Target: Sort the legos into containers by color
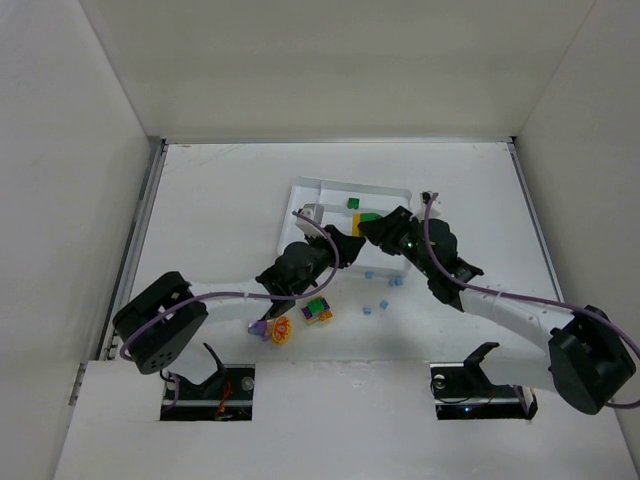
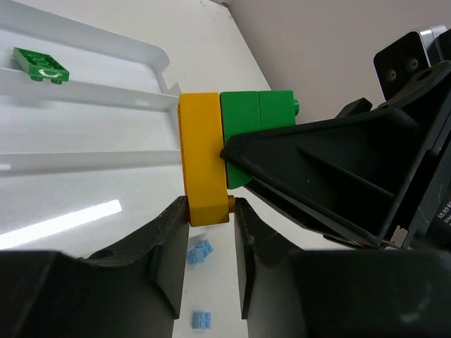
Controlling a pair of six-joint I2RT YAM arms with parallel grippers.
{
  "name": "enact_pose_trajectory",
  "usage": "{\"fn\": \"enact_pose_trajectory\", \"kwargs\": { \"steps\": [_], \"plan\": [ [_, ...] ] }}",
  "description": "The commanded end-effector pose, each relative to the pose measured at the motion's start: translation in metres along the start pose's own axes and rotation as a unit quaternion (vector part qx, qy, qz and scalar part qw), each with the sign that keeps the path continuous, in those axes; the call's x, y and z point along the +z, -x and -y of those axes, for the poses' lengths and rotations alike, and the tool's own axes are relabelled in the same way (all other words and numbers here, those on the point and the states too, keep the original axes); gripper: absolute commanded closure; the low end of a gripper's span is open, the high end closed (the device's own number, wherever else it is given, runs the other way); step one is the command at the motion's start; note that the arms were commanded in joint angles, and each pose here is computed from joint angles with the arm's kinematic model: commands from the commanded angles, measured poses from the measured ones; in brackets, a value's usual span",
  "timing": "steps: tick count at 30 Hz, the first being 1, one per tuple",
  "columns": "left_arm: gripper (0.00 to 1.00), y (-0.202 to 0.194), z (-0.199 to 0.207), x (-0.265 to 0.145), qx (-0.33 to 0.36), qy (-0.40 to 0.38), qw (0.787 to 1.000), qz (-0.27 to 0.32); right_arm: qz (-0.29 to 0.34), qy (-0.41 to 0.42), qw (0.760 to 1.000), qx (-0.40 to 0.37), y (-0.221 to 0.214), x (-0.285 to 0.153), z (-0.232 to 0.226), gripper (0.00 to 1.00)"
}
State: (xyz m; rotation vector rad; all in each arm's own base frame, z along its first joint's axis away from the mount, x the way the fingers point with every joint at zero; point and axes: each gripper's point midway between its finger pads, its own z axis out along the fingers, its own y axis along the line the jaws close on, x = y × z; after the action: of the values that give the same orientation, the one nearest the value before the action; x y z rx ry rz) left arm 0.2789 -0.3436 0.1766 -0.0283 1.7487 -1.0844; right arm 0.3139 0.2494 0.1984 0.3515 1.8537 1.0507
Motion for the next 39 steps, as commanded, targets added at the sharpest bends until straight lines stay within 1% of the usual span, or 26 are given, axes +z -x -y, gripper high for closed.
{"fn": "enact_pose_trajectory", "kwargs": {
  "steps": [1, 2, 5, 10, 16, 18, 26, 29, 33, 35, 36, 38, 39],
  "plan": [
    [0.81, 0.018, 0.025, 0.007, 0.004, -0.033, 0.999, 0.024, 0.038, 0.053, 0.998, 0.013, 0.026, -0.005, -0.03, 0.87],
    [0.84, 0.019, 0.024, 0.006, 0.007, -0.032, 0.999, 0.025, 0.039, 0.052, 0.998, 0.013, 0.027, -0.006, -0.028, 0.87],
    [0.87, 0.025, 0.013, 0.0, 0.012, -0.021, 0.999, 0.032, 0.04, 0.063, 0.997, 0.015, 0.032, -0.014, -0.029, 0.87],
    [0.88, 0.046, -0.03, -0.012, 0.007, 0.042, 0.998, 0.055, 0.039, 0.071, 0.997, 0.01, 0.038, -0.025, -0.027, 0.87],
    [0.88, 0.064, -0.055, -0.02, 0.008, 0.078, 0.994, 0.073, 0.033, 0.063, 0.997, 0.008, 0.034, -0.026, -0.016, 0.87],
    [0.87, 0.068, -0.068, -0.019, 0.009, 0.1, 0.992, 0.075, 0.031, 0.059, 0.998, 0.003, 0.032, -0.025, -0.012, 0.87],
    [0.84, 0.081, -0.142, -0.005, -0.016, 0.2, 0.976, 0.081, 0.021, 0.045, 0.999, -0.023, 0.022, -0.022, -0.001, 0.87],
    [0.84, 0.08, -0.163, 0.006, -0.028, 0.213, 0.974, 0.072, 0.015, 0.047, 0.998, -0.028, 0.016, -0.022, -0.002, 0.87],
    [0.83, 0.078, -0.18, 0.019, -0.041, 0.216, 0.974, 0.06, 0.01, 0.05, 0.998, -0.038, 0.011, -0.024, -0.003, 0.87],
    [0.79, 0.079, -0.18, 0.022, -0.046, 0.212, 0.974, 0.059, 0.007, 0.046, 0.998, -0.039, 0.009, -0.023, 0.0, 0.87],
    [0.75, 0.079, -0.179, 0.022, -0.047, 0.21, 0.975, 0.059, 0.006, 0.045, 0.998, -0.039, 0.008, -0.023, 0.001, 0.87],
    [0.61, 0.081, -0.172, 0.022, -0.043, 0.204, 0.976, 0.061, 0.003, 0.045, 0.998, -0.039, 0.007, -0.022, 0.001, 0.87],
    [0.56, 0.082, -0.167, 0.021, -0.039, 0.2, 0.977, 0.062, 0.002, 0.045, 0.998, -0.04, 0.007, -0.022, 0.001, 0.86]
  ]
}}
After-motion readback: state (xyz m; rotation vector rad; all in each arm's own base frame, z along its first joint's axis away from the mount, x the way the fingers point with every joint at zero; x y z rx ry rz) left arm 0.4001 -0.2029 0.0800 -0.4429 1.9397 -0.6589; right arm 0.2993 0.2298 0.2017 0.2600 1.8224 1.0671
